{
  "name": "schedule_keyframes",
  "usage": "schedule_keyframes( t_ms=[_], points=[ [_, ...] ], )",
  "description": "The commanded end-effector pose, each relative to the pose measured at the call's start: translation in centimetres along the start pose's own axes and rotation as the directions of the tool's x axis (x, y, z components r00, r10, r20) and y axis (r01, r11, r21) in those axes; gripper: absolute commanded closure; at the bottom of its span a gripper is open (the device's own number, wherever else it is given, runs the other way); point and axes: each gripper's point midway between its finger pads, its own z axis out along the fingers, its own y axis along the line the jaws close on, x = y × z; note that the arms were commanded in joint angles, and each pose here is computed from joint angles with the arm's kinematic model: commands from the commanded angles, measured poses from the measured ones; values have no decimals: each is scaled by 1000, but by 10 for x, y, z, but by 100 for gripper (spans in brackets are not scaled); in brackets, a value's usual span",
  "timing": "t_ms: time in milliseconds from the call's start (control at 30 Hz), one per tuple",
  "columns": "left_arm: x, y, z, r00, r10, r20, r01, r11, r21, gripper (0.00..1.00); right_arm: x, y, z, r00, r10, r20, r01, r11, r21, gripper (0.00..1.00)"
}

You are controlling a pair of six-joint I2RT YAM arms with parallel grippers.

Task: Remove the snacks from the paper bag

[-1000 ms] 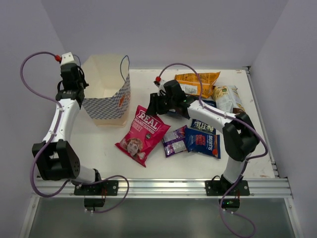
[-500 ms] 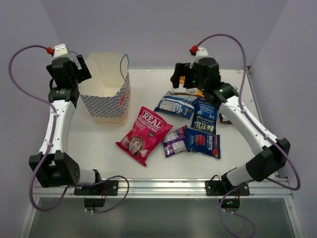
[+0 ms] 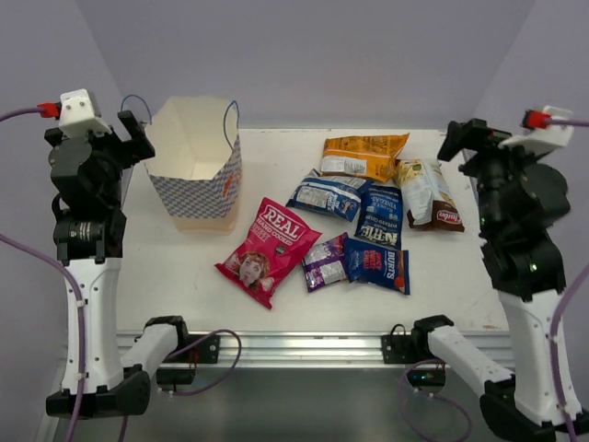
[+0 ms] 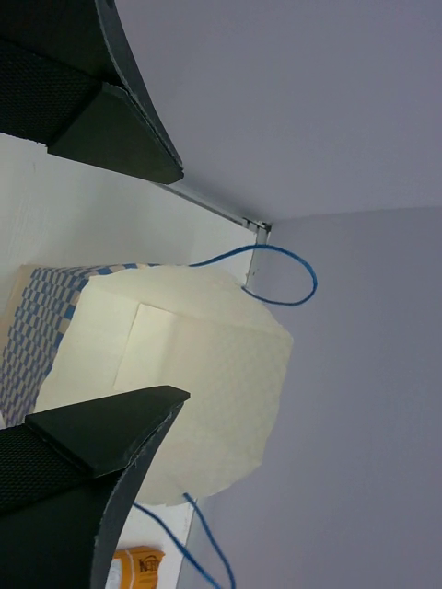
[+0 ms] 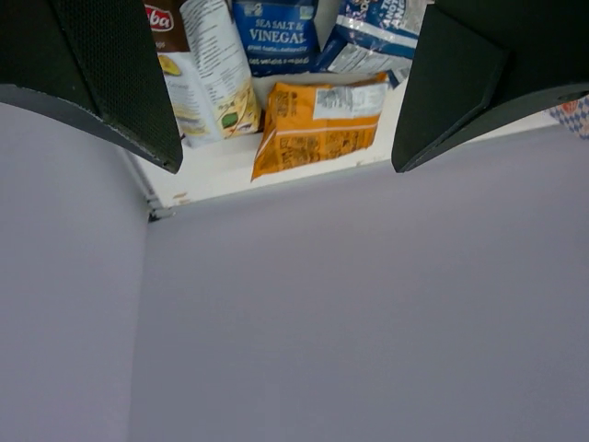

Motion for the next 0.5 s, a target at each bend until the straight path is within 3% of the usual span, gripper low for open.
schedule_keyframes(
  t_ms=[0, 200, 467],
  points=[
    [-2, -17, -17, 998, 50, -22, -48, 996, 78, 0, -27, -22, -35, 993, -44, 107, 41, 998, 39, 1],
    [-21, -35, -58, 994, 95, 55, -103, 982, 161, 0, -59, -35, -100, 954, -8, 298, 16, 1000, -26, 1],
    [-46, -23, -110, 978, 69, 199, -103, 981, 165, 0, -72, -35, -138, 931, 21, 365, 17, 995, -102, 1]
  ],
)
